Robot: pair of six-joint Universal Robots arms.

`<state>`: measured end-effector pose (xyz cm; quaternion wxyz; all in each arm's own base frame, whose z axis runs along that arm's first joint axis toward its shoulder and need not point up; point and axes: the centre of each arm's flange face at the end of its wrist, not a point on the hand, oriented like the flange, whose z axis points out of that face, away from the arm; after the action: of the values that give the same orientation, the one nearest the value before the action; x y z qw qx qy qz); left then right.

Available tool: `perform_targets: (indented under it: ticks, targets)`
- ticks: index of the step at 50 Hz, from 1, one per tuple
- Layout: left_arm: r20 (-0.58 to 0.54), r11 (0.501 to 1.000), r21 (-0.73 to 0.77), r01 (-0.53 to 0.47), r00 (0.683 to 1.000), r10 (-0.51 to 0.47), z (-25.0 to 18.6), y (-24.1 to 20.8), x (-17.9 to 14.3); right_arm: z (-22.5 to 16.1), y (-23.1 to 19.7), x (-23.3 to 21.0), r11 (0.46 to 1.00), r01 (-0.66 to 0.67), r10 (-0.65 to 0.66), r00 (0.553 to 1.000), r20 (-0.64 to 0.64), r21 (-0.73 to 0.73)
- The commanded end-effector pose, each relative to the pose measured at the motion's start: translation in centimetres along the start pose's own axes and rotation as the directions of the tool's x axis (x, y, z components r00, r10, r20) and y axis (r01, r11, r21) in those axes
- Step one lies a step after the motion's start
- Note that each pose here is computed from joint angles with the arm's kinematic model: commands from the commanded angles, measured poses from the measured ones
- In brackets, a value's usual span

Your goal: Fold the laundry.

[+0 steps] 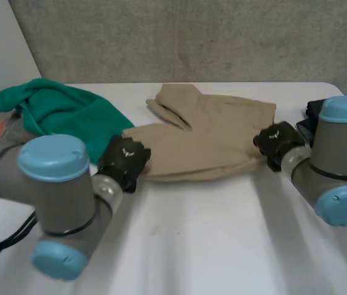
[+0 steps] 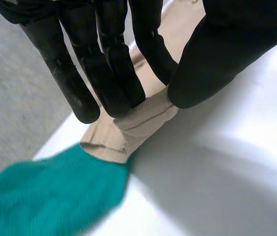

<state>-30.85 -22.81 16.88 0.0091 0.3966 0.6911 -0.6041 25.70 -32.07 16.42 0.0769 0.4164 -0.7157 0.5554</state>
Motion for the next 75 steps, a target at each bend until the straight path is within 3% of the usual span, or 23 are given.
perform_targets:
  ticks: [1, 5, 9, 10, 13, 16, 19, 25, 31, 39, 50, 56, 61, 65, 70, 75]
  targets:
    - [-0.114, 0.989, -0.138, -0.053, 0.993, 0.037, -7.7, -0.5, 0.3, -6.1, 0.9, -0.8, 0.984, 0.06, -0.035, 0.988, 0.15, -0.169]
    - [-0.25, 0.96, -0.254, -0.122, 0.967, 0.056, -12.0, 0.3, 1.6, -10.7, 1.2, -1.3, 0.956, 0.182, -0.122, 0.96, 0.253, -0.229]
    - [-0.407, 0.911, -0.344, -0.229, 0.91, 0.075, -16.0, 1.4, 3.6, -14.7, 2.4, -2.5, 0.913, 0.309, -0.195, 0.904, 0.381, -0.266]
    - [-0.471, 0.893, -0.352, -0.282, 0.877, 0.092, -17.5, 1.7, 4.5, -15.9, 2.9, -3.0, 0.898, 0.342, -0.205, 0.882, 0.423, -0.277]
    - [-0.533, 0.88, -0.338, -0.335, 0.838, 0.114, -19.1, 1.6, 5.5, -17.3, 3.2, -3.5, 0.894, 0.354, -0.202, 0.866, 0.457, -0.275]
    - [-0.513, 0.883, -0.342, -0.321, 0.851, 0.111, -18.3, 1.3, 5.2, -17.5, 3.3, -3.9, 0.898, 0.352, -0.196, 0.856, 0.478, -0.264]
    - [-0.443, 0.905, -0.336, -0.261, 0.892, 0.093, -15.2, 0.4, 4.4, -17.0, 2.8, -3.6, 0.91, 0.337, -0.199, 0.866, 0.458, -0.242]
    - [-0.276, 0.965, -0.224, -0.137, 0.958, 0.072, -7.9, -1.8, 3.0, -13.5, 2.1, -3.2, 0.951, 0.248, -0.175, 0.925, 0.339, -0.185]
    - [-0.134, 0.994, -0.089, -0.062, 0.99, 0.05, -2.2, -3.1, 1.6, -10.4, 2.1, -2.8, 0.966, 0.182, -0.135, 0.96, 0.245, -0.182]
    - [-0.146, 0.993, -0.105, -0.061, 0.988, 0.046, -0.6, -1.8, 2.6, -9.7, 3.3, -3.2, 0.956, 0.182, -0.126, 0.963, 0.239, -0.229]
    - [-0.29, 0.959, -0.25, -0.136, 0.955, 0.06, -8.5, -0.7, 3.1, -11.5, 4.3, -3.6, 0.951, 0.179, -0.114, 0.961, 0.252, -0.252]
    - [-0.296, 0.98, -0.167, -0.112, 0.953, 0.058, -10.0, -2.8, 2.2, -11.8, 4.0, -3.4, 0.955, 0.175, -0.117, 0.964, 0.241, -0.239]
    - [-0.174, 0.999, -0.03, -0.032, 0.984, 0.026, -6.6, -5.2, -0.9, -11.6, 4.0, -3.4, 0.958, 0.173, -0.121, 0.967, 0.225, -0.227]
    - [-0.101, 1.0, 0.023, 0.007, 0.995, -0.004, -2.1, -4.3, -2.9, -11.6, 4.1, -3.5, 0.959, 0.174, -0.125, 0.968, 0.216, -0.223]
    - [-0.183, 0.998, 0.032, 0.045, 0.982, -0.039, 3.2, -1.0, -2.8, -11.6, 4.2, -3.6, 0.959, 0.171, -0.122, 0.969, 0.216, -0.226]
    - [-0.257, 0.997, 0.016, 0.076, 0.964, -0.069, 5.8, 1.1, -2.5, -11.6, 4.3, -3.6, 0.96, 0.17, -0.123, 0.97, 0.211, -0.222]
